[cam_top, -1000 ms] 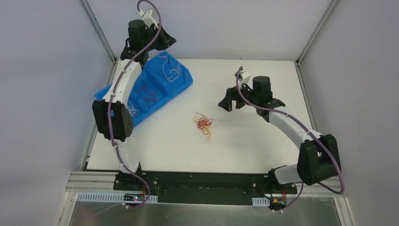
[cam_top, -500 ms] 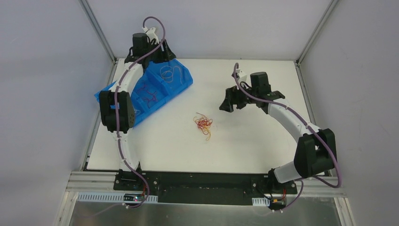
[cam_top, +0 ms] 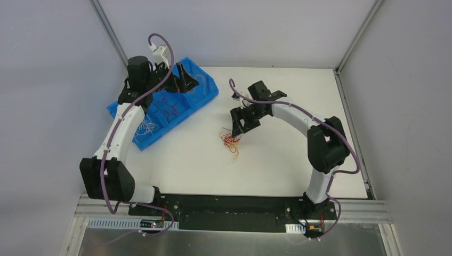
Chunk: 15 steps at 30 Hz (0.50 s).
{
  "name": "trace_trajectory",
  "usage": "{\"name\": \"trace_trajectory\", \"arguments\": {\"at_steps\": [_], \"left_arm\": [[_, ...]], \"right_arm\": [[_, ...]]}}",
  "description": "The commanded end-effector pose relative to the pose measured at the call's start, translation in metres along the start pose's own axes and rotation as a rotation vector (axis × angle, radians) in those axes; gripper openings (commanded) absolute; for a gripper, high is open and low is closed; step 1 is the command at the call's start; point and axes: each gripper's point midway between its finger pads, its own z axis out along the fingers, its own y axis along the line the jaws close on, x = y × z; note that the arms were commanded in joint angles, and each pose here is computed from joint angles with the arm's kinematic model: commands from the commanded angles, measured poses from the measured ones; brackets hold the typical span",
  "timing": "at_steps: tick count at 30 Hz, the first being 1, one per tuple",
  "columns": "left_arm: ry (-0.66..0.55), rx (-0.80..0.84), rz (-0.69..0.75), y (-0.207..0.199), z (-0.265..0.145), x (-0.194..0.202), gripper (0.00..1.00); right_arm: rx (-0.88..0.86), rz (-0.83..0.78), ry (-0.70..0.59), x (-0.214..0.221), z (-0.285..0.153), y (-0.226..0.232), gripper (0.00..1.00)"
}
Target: Untangle the cables
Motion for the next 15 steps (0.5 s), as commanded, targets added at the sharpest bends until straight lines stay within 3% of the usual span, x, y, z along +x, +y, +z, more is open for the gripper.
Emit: {"name": "trace_trajectory", "arguments": {"at_steps": [1,6,8,10,12,15], "left_arm": [[0.079,0.033,-0.015,-0.006,-0.014,0.045,0.99],[0.135,0.036,-0.112,-0.009,-0.026,0.084,0.99],[0.162,0.055,-0.143,-0.013,-0.028,0.097,0.99],[0.177,0.073,-0.128,-0.017,-0.031,0.106,0.99],[0.197,0.098,-0.084,-0.023,-0.032,0.118,0.99],[0.232,0.145,-0.037,-0.033,-0.032,0.134,0.96]], "right_arm": [[0.048,0.004,0.075,0.002,0.022,-0.003,0.76],[-0.049,0.030,0.156,0.015,0.044,0.004,0.62],[-0.077,0.026,0.176,0.025,0.045,0.006,0.45],[-0.077,0.007,0.181,0.032,0.043,0.004,0.18],[-0.090,-0.019,0.167,0.034,0.036,0.004,0.00],[-0.135,-0.046,0.106,0.026,0.019,0.013,0.00]]}}
